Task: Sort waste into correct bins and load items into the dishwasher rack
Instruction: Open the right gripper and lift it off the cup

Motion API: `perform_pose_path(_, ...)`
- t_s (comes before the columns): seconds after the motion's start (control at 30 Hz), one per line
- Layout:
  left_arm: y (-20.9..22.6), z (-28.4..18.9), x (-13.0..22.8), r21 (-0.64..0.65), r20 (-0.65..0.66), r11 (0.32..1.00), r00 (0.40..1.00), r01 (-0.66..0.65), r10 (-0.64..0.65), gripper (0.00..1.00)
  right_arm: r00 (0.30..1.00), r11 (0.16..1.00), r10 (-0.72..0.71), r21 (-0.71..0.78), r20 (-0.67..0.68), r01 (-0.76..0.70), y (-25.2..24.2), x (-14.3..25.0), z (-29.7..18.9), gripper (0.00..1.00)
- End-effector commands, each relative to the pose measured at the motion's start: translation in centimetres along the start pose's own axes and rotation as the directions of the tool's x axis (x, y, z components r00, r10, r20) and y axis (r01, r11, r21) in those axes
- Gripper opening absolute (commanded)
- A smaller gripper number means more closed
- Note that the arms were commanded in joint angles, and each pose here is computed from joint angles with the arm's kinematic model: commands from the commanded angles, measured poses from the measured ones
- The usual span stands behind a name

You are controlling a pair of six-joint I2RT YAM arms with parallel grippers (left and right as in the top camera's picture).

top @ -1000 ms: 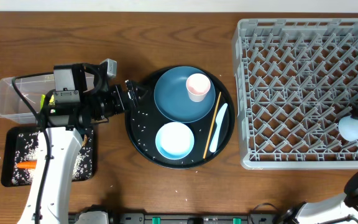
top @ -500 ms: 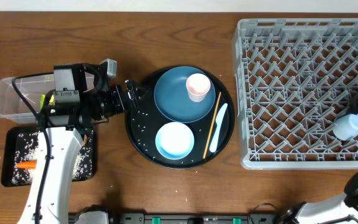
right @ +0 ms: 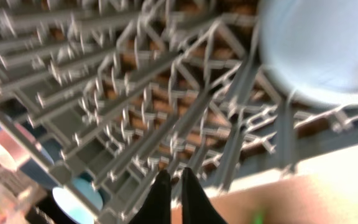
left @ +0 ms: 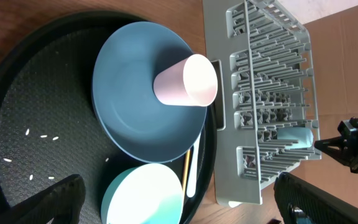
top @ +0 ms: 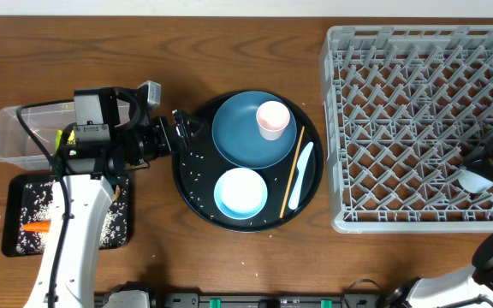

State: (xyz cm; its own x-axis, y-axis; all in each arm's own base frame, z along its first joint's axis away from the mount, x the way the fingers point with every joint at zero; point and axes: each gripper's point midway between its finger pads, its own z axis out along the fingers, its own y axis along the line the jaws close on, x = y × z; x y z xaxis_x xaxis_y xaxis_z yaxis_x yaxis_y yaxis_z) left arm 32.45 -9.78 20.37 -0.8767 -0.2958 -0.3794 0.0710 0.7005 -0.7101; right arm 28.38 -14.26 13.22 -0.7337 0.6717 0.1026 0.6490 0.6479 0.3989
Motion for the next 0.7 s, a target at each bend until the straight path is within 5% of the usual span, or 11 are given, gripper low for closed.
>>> perform_pose_path(0.0, -0.2, -0.4, -0.3, -0.002, 0.016, 1.0, 1.0, -0.019, 0.019, 0.98, 0.996, 0.995, -0.078, 0.056, -0.032, 0.079, 1.2, 1.4, 0.3, 0.01)
perform_pose_path(0.3, -0.2, -0.4, -0.3, -0.003, 0.016, 1.0, 1.0, -0.019, 0.019, 0.98, 0.956, 0.956, -0.255, 0.113, -0.141, 0.272, 5.8, 4.6, 2.9, 0.04)
perform_pose_path(0.37, -0.2, -0.4, -0.3, -0.003, 0.016, 1.0, 1.0, -0.019, 0.019, 0.98, 0.943, 0.953, -0.287, 0.047, -0.166, 0.298, 7.8, 5.7, 3.4, 0.54)
perform_pose_path(0.4, -0.2, -0.4, -0.3, -0.002, 0.016, 1.0, 1.0, -0.019, 0.019, 0.98, 0.938, 0.952, -0.298, 0.018, -0.175, 0.305, 8.5, 6.2, 3.6, 0.91)
perform_pose_path(0.43, -0.2, -0.4, -0.3, -0.003, 0.016, 1.0, 1.0, -0.019, 0.019, 0.98, 0.932, 0.949, -0.312, -0.01, -0.186, 0.316, 9.3, 6.7, 3.7, 0.99)
perform_pose_path(0.67, -0.2, -0.4, -0.3, -0.002, 0.016, 1.0, 1.0, -0.019, 0.019, 0.98, 0.879, 0.901, -0.414, 0.032, -0.239, 0.433, 10.3, 8.6, 4.8, 0.97)
